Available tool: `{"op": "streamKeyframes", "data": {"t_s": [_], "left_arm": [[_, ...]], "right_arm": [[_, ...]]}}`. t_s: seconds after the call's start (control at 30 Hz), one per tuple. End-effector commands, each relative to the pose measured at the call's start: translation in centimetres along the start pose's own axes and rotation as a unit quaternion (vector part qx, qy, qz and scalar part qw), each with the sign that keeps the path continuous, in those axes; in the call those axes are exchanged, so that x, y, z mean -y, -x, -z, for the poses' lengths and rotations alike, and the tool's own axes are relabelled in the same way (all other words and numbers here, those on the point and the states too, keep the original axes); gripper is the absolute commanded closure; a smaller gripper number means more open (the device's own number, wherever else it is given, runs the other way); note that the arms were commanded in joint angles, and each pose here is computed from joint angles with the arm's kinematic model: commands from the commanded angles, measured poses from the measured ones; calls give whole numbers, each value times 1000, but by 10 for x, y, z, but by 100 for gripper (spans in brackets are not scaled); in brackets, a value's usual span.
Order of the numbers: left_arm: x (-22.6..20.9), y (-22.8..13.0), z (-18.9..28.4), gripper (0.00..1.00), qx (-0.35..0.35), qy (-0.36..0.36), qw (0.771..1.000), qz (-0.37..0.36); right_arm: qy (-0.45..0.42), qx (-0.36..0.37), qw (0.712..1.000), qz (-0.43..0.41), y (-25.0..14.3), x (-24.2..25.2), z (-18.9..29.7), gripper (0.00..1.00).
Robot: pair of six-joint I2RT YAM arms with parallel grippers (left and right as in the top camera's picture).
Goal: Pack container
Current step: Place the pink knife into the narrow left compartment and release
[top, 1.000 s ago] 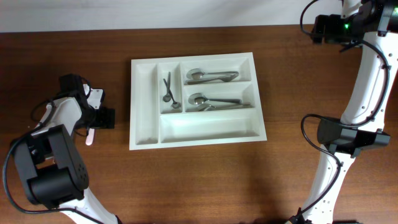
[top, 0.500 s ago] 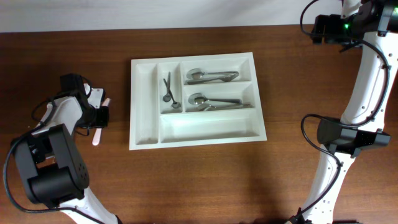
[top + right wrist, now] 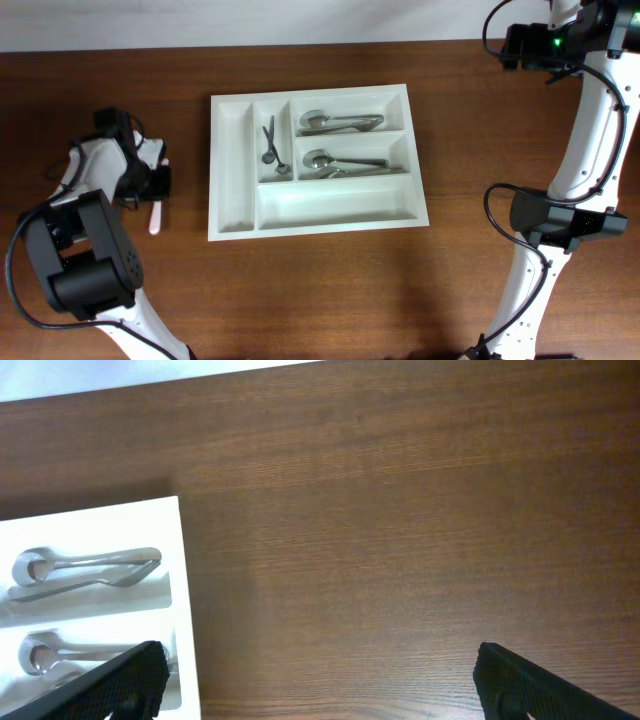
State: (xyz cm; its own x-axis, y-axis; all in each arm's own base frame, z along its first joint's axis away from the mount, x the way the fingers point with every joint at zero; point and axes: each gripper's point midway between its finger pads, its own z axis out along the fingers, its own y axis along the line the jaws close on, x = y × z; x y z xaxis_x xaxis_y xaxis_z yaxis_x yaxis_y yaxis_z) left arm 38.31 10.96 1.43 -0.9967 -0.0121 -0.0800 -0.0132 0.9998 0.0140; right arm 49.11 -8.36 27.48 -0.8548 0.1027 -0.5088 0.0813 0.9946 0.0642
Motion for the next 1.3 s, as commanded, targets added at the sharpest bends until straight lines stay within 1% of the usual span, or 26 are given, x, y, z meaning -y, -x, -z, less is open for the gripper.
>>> {"op": "streamKeyframes", "data": {"t_s": [0.0,0.1,0.23,0.33,0.4,0.43,0.53,0.7,0.97,1.0,1.03,1.1,1.17,1.27], "left_arm": [[-8,37,43,98,46,15,998,36],[3,54,73,98,63,3,997,34],[43,66,103,98,76,-44,996,2],[74,69,111,98,74,-67,995,-1],[93,69,111,98,70,-71,995,-4],[112,70,111,98,71,-74,995,-19],[135,73,112,98,76,-76,994,-28],[156,70,108,98,64,-78,995,2],[163,67,91,98,43,-79,996,1],[163,67,88,96,40,-78,996,1],[164,67,87,91,38,-80,996,1],[164,67,86,78,37,-82,996,1],[165,67,87,73,38,-82,996,0],[165,69,88,62,40,-82,996,0]], "right_arm": [[-3,4,1000,-7,0,3,5,1],[-3,4,1000,-7,0,3,5,1],[-3,4,1000,-7,0,3,5,1],[-3,4,1000,-7,0,3,5,1],[-3,4,1000,-7,0,3,5,1],[-3,4,1000,-7,0,3,5,1],[-3,4,1000,-7,0,3,5,1],[-3,4,1000,-7,0,3,5,1],[-3,4,1000,-7,0,3,5,1],[-3,4,1000,-7,0,3,5,1],[-3,4,1000,-7,0,3,5,1],[-3,4,1000,-7,0,3,5,1],[-3,4,1000,-7,0,3,5,1],[-3,4,1000,-7,0,3,5,1]]}}
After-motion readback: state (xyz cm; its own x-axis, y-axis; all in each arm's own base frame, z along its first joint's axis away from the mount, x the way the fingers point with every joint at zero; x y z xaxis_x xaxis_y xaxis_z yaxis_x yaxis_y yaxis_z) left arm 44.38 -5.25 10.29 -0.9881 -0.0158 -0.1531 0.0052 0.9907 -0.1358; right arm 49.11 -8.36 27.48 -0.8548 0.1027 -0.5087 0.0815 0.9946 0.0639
